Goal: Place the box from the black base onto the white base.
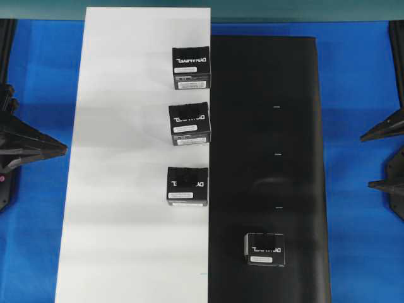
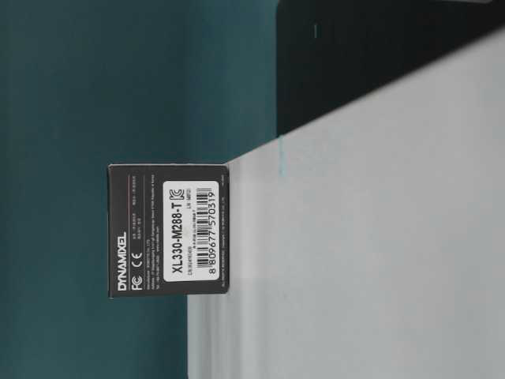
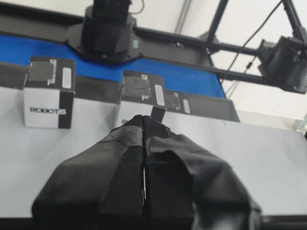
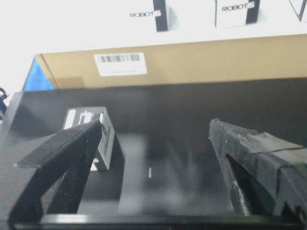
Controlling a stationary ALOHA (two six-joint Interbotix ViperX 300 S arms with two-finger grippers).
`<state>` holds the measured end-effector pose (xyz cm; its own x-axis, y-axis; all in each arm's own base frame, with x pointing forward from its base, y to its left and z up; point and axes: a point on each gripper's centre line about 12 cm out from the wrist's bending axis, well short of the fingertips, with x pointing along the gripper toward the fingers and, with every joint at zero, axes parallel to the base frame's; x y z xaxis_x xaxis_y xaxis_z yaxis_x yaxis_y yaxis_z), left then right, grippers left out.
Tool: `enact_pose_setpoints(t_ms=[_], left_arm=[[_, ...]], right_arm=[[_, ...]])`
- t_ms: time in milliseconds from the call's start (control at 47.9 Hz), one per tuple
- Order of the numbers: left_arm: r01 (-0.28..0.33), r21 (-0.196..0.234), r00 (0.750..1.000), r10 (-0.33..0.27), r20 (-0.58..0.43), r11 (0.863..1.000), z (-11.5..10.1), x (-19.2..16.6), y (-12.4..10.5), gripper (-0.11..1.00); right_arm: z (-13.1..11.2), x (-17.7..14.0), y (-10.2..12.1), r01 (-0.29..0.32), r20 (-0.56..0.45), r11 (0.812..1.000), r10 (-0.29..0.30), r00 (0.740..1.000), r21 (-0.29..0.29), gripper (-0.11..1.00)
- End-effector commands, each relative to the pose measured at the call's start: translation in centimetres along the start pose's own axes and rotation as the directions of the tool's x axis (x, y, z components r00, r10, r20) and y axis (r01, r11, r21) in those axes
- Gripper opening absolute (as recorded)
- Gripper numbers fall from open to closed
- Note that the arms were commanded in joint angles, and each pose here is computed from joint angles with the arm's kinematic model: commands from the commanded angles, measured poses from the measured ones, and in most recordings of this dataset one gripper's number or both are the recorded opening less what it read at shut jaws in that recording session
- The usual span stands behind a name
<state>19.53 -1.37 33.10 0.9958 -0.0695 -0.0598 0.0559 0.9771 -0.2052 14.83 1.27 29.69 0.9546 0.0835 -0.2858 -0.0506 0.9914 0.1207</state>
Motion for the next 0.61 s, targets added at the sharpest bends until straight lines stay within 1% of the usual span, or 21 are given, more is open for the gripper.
enact_pose_setpoints(t_ms=[0,42,83,167,188,250,417,584], left_arm=[[0.0,-0.003,1.0,0.0,-0.008,1.0,0.1,0.5,-0.1,-0.07],[0.003,-0.003,1.0,-0.003,-0.008,1.0,0.1,0.6,-0.1,-0.07],[0.006,0.013,1.0,-0.006,-0.009,1.0,0.1,0.7,-0.2,-0.07],[0.005,0.019,1.0,-0.005,-0.029,1.0,-0.3,1.0,-0.2,-0.07],[0.005,0.01,1.0,-0.005,-0.028,1.0,-0.3,1.0,-0.2,-0.07],[0.009,0.007,1.0,-0.009,-0.008,1.0,0.2,0.9,-0.3,-0.07],[0.017,0.007,0.999,-0.017,0.028,1.0,1.0,0.2,-0.4,-0.07],[0.019,-0.001,0.999,-0.019,0.04,1.0,1.1,-0.1,-0.4,-0.07]], right_arm=[[-0.1,0.0,0.0,0.001,0.005,1.0,-0.001,1.0,0.004,0.98],[-0.4,0.1,-0.1,0.004,-0.004,1.0,-0.004,1.0,0.004,0.98],[-0.6,0.1,-0.2,0.006,-0.01,1.0,-0.006,1.0,0.005,0.98],[-0.8,0.2,-0.2,0.008,-0.005,1.0,-0.008,1.0,0.003,0.98],[-0.7,0.2,-0.2,0.008,-0.001,1.0,-0.008,1.0,0.001,0.98],[-0.6,0.1,-0.2,0.005,0.011,1.0,-0.005,1.0,0.005,0.98],[-0.6,-0.5,-0.1,0.002,0.014,1.0,-0.002,1.0,0.004,0.98],[-0.7,-0.4,-0.1,0.003,0.01,1.0,-0.003,1.0,0.004,0.98]])
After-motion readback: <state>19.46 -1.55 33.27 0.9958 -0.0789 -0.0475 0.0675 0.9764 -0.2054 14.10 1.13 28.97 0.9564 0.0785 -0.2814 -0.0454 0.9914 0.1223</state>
